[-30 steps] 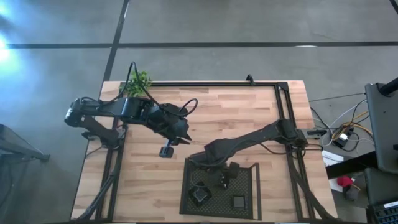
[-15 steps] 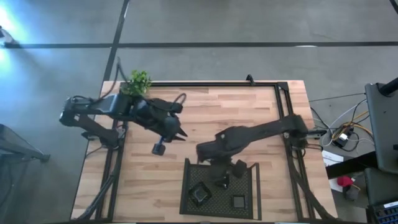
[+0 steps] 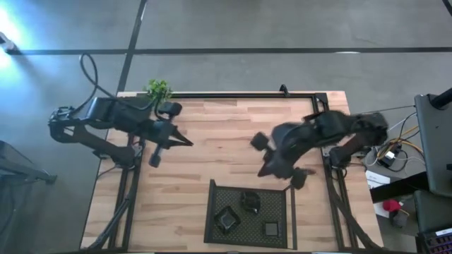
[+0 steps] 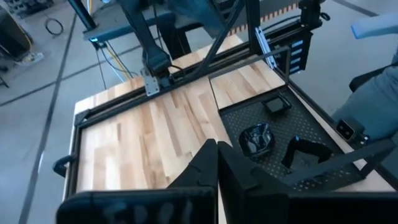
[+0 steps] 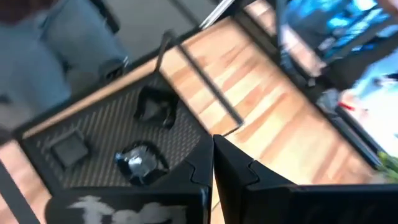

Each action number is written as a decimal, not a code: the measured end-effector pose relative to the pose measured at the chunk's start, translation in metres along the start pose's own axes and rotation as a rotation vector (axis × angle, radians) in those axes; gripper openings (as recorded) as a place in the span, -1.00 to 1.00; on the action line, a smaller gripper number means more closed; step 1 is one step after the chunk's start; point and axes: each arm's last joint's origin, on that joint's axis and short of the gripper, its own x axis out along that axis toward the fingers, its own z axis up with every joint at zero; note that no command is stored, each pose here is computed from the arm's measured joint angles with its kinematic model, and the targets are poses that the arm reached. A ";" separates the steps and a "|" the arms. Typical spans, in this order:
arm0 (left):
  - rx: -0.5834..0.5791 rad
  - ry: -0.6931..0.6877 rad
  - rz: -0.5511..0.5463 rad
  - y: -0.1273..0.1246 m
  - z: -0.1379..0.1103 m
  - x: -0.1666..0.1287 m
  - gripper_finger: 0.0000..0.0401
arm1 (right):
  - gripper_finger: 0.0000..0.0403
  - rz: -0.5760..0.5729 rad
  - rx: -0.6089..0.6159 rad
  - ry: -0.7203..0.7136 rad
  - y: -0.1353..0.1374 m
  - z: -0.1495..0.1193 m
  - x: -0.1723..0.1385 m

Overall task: Pick & Place Mini shaped plates
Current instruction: Return to Home Position

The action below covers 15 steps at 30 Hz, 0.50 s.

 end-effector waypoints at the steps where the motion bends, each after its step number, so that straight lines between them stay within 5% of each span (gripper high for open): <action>1: 0.001 -0.011 0.005 -0.001 -0.003 -0.003 -0.99 | -0.96 -0.019 0.017 -0.024 0.001 -0.002 -0.008; 15: -0.070 -0.219 0.067 -0.022 -0.060 -0.043 -1.00 | -0.96 -0.123 0.183 -0.238 0.037 -0.045 -0.043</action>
